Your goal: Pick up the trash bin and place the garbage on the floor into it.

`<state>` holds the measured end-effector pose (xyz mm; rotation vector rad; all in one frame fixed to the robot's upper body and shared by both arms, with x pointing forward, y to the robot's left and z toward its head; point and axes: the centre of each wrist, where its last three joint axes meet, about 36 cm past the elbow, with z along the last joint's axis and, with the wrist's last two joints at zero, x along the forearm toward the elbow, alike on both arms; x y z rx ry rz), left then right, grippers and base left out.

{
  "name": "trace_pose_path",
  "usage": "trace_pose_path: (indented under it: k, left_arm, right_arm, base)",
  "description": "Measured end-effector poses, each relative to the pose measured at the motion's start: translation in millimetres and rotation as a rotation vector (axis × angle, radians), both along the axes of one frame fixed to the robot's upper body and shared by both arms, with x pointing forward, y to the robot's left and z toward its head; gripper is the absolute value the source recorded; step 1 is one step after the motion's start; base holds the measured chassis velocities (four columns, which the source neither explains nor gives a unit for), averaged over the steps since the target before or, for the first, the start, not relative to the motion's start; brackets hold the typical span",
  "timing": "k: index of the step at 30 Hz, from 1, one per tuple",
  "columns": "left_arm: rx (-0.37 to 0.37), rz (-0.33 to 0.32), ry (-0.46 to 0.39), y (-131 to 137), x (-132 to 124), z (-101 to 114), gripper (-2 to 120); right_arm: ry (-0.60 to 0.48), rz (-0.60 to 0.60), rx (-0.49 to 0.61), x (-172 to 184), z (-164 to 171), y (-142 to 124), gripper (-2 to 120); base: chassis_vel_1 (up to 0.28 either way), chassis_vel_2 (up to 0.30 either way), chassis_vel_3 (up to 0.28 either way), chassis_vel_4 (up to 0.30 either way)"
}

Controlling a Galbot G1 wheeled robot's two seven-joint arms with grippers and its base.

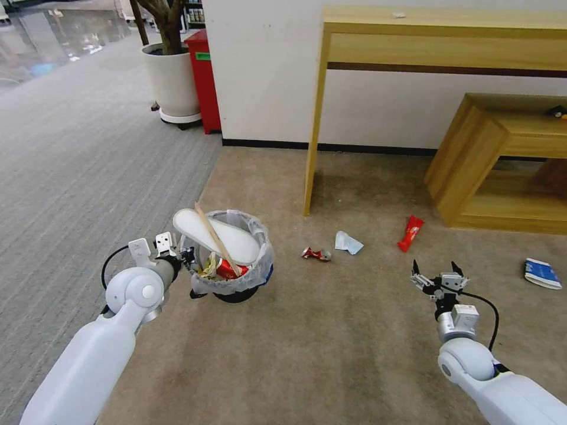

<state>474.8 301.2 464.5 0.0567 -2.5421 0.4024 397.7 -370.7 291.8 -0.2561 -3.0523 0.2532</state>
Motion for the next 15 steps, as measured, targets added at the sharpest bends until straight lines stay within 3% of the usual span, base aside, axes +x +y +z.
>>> trace_pose_path:
  k: [15]
  left_arm:
    - [-0.005,-0.004,-0.004,-4.4,-3.7,-1.1,0]
  right_arm:
    - [0.014,0.083,-0.013,1.0,-7.7,29.7,100]
  base:
    - [-0.022,-0.024,0.009,0.005]
